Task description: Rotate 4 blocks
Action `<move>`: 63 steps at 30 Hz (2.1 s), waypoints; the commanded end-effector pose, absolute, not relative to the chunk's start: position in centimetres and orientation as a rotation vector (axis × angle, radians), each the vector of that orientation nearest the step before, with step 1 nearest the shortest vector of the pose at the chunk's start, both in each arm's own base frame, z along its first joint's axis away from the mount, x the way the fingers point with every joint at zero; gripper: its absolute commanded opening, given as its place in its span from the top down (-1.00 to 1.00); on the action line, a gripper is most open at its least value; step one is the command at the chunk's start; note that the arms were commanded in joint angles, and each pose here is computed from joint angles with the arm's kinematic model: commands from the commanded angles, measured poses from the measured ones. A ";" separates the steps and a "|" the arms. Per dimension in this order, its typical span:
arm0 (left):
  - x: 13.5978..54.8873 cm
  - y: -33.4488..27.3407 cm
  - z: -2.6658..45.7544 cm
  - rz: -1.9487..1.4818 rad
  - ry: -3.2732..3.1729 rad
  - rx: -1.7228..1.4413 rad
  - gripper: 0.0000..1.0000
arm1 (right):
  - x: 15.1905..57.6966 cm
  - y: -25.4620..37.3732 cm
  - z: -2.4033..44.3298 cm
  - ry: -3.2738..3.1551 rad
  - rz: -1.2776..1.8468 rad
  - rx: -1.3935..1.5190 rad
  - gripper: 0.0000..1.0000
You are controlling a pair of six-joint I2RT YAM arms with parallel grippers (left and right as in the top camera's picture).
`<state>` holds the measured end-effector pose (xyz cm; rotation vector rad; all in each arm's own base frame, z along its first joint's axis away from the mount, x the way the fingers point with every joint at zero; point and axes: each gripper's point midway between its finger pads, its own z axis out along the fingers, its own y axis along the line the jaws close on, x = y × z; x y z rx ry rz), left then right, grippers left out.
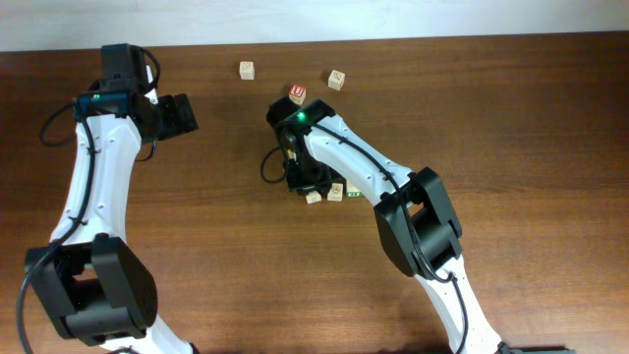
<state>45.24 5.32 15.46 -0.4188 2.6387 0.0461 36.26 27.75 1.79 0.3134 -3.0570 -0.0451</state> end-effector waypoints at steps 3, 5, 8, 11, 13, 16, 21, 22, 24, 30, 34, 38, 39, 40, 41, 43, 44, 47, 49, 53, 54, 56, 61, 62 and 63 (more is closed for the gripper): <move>45.6 5.6 16.2 0.062 2.618 -0.430 -1.00 | 36.3 26.9 1.6 -3.071 0.023 0.104 0.38; 45.6 5.6 16.2 0.062 2.618 -0.430 -1.00 | 36.5 26.7 1.6 -3.081 0.046 0.064 0.38; 45.6 5.6 16.2 0.062 2.618 -0.430 -1.00 | 37.0 26.8 1.5 -3.101 0.038 0.064 0.38; 45.6 5.6 16.2 0.062 2.619 -0.430 -1.00 | 37.5 27.2 1.5 -3.122 0.018 0.064 0.38; 45.5 5.6 16.1 0.062 2.622 -0.430 -0.99 | 37.5 27.0 1.5 -3.126 0.026 0.063 0.36; 45.5 5.6 16.1 0.062 2.621 -0.431 -0.99 | 37.4 26.9 1.6 -3.120 0.032 0.064 0.10; 45.5 5.6 16.1 0.062 2.622 -0.430 -1.00 | 39.0 27.4 3.6 -3.169 -0.020 0.107 0.03; 45.5 5.6 16.1 0.062 2.622 -0.431 -1.00 | 39.6 27.8 4.3 -3.190 -0.045 0.143 0.03; 45.5 5.6 16.1 0.062 2.621 -0.431 -1.00 | 41.2 29.6 5.7 -3.237 -0.153 0.411 -0.05; 45.5 5.6 16.1 0.062 2.622 -0.430 -1.00 | 42.5 31.7 5.0 -3.169 -0.242 1.013 -0.17; 45.5 5.6 16.1 0.062 2.622 -0.431 -1.00 | 42.8 32.2 4.4 -3.147 -0.267 1.108 -0.19; 45.5 5.6 16.1 0.062 2.622 -0.431 -1.00 | 42.1 32.6 2.8 -3.100 -0.317 1.105 -0.21; 45.5 5.6 16.1 0.063 2.623 -0.430 -1.00 | 42.1 32.6 2.8 -3.100 -0.317 1.105 -0.21; 45.5 5.6 16.1 0.062 2.624 -0.431 -1.00 | 42.1 32.6 2.8 -3.101 -0.317 1.105 -0.19; 45.5 5.6 16.1 0.063 2.624 -0.430 -1.00 | 42.1 32.6 2.8 -3.099 -0.316 1.104 -0.18; 45.5 5.6 16.1 0.063 2.623 -0.430 -1.00 | 41.9 32.5 2.6 -3.092 -0.311 1.098 0.00; 45.5 5.6 16.1 0.062 2.624 -0.431 -0.99 | 41.9 32.5 2.5 -3.090 -0.310 1.091 0.06; 45.5 5.6 16.1 0.063 2.624 -0.431 -0.99 | 41.8 32.5 2.1 -3.085 -0.305 1.084 0.20; 45.5 5.6 16.1 0.063 2.624 -0.431 -0.99 | 41.8 32.4 2.1 -3.084 -0.303 1.077 0.28; 45.5 5.6 16.1 0.063 2.624 -0.431 -1.00 | 41.7 32.0 2.0 -3.117 -0.276 0.936 0.37; 45.5 5.6 16.1 0.063 2.624 -0.431 -0.99 | 41.7 32.0 2.0 -3.132 -0.279 0.865 0.38; 45.5 5.6 16.1 0.063 2.624 -0.430 -0.99 | 41.4 31.8 1.9 -3.148 -0.278 0.726 0.39; 45.5 5.6 16.1 0.063 2.624 -0.430 -0.99 | 40.6 31.3 1.8 -3.151 -0.256 0.428 0.40; 45.5 5.6 16.1 0.063 2.624 -0.430 -0.99 | 40.4 31.1 1.7 -3.147 -0.250 0.355 0.40; 45.5 5.6 16.1 0.063 2.624 -0.430 -0.99 | 40.1 31.0 1.7 -3.140 -0.243 0.313 0.40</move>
